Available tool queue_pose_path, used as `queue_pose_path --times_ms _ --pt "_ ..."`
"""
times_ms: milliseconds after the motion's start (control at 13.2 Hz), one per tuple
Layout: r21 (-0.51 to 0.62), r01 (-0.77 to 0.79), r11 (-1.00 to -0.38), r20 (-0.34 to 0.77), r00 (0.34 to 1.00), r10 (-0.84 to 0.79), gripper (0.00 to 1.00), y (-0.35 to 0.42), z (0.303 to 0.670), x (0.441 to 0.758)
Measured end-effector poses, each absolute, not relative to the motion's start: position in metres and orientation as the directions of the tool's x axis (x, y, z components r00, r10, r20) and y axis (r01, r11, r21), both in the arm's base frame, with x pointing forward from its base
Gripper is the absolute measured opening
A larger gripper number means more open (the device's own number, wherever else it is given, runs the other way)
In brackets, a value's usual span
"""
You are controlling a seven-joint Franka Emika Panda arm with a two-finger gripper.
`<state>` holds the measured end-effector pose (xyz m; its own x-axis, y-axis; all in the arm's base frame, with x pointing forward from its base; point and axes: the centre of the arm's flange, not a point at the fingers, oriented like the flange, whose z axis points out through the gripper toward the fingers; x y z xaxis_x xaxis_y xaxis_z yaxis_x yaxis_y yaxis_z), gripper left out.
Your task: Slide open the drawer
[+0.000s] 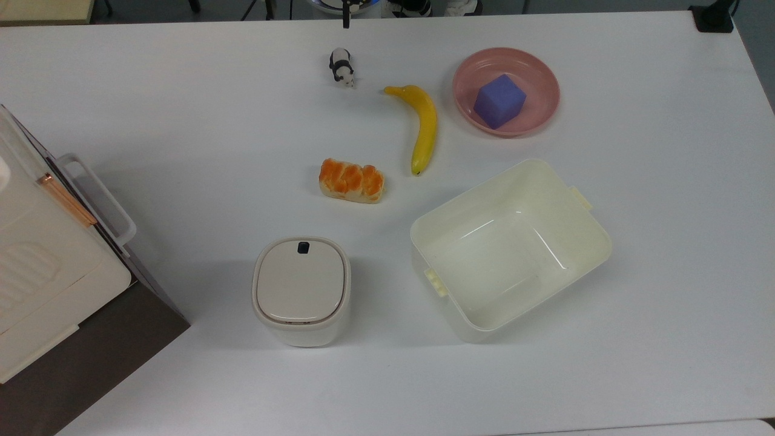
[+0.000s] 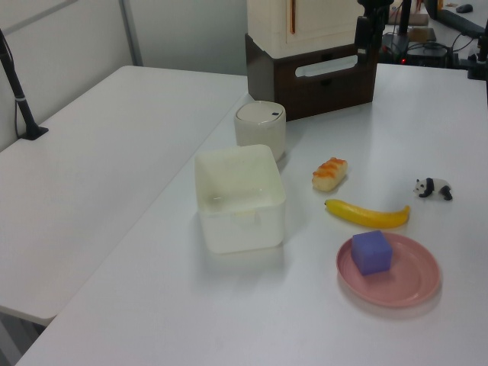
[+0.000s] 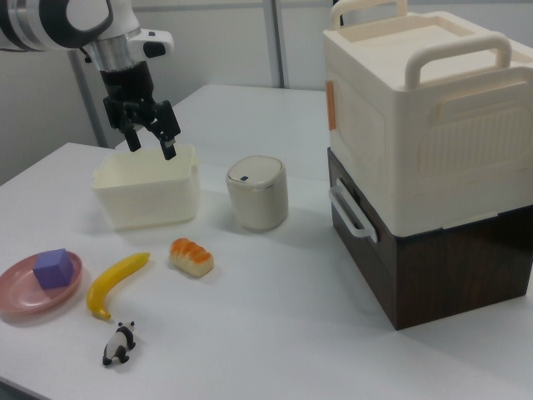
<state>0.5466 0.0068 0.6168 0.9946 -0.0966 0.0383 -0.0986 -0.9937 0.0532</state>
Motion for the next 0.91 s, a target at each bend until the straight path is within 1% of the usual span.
queue_pose_path --times_ms 908 --pt "0.055 -0.100 -0.994 0.027 0.995 -0.098 1.00 0.0061 0.6157 0.5455"
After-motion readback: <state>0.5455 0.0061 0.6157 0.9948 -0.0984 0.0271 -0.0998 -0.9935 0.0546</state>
